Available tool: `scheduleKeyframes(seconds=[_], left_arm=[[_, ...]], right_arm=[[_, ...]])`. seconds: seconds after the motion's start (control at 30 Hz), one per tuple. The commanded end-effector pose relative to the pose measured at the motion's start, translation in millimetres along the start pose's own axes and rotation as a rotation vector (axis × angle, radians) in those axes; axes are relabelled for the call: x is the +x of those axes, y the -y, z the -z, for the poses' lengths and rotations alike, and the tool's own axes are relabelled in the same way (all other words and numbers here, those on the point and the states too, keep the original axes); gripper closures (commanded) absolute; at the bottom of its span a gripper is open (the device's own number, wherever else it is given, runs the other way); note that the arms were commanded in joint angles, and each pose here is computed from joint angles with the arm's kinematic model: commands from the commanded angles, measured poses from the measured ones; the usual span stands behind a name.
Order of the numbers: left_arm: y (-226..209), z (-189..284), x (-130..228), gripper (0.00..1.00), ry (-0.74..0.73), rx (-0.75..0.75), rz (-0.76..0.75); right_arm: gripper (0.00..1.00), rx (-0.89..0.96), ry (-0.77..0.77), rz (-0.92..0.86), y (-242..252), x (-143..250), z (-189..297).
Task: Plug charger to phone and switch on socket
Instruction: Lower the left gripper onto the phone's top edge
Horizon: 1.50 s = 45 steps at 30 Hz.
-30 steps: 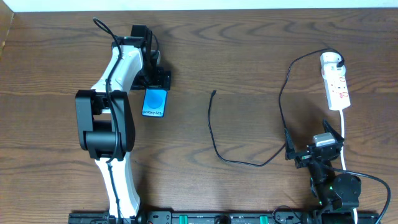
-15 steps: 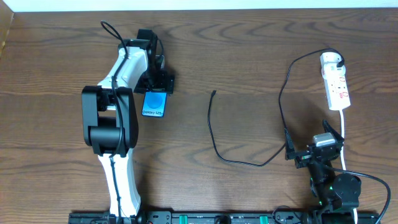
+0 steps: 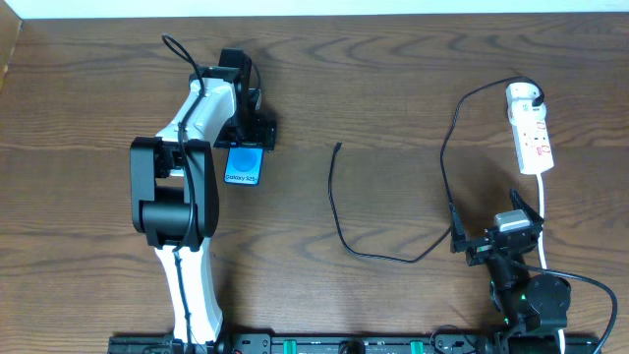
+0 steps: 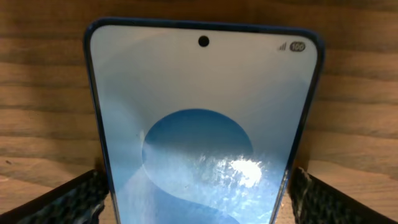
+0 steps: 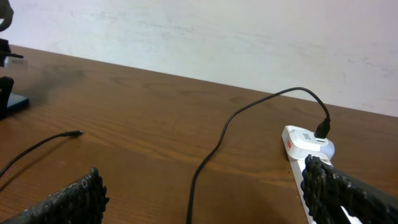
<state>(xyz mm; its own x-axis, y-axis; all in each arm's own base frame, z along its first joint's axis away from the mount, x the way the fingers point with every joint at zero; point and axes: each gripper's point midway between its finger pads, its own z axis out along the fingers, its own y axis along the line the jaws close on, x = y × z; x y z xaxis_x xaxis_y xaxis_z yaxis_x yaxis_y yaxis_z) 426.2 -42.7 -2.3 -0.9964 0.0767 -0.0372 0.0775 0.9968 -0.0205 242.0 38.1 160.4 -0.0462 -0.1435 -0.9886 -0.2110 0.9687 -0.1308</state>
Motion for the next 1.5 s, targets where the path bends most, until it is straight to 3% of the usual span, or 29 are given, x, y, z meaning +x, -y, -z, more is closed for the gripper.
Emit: scheduleKeyframes(seconds=[0.0,0.27,0.6,1.47], left_arm=[[1.7,-17.6,17.3,0.08,-0.065,0.016,0.004],[1.7,-17.6,18.2,0.17,-0.069,0.016,0.005],[1.8,-17.5,19.0,0.17,-0.073,0.014,0.078],[2.3,-17.0,25.0,0.16,-0.098,0.016,0.095]], right_arm=[[0.01,-0.011,0.003,0.012,-3.2,0.5,-0.1],[0.01,-0.011,0.003,0.012,-3.1,0.5,-0.1],[0.01,-0.011,0.003,0.012,-3.2,0.5,-0.1],[0.01,-0.011,0.003,0.012,-3.2,0.5,-0.1]])
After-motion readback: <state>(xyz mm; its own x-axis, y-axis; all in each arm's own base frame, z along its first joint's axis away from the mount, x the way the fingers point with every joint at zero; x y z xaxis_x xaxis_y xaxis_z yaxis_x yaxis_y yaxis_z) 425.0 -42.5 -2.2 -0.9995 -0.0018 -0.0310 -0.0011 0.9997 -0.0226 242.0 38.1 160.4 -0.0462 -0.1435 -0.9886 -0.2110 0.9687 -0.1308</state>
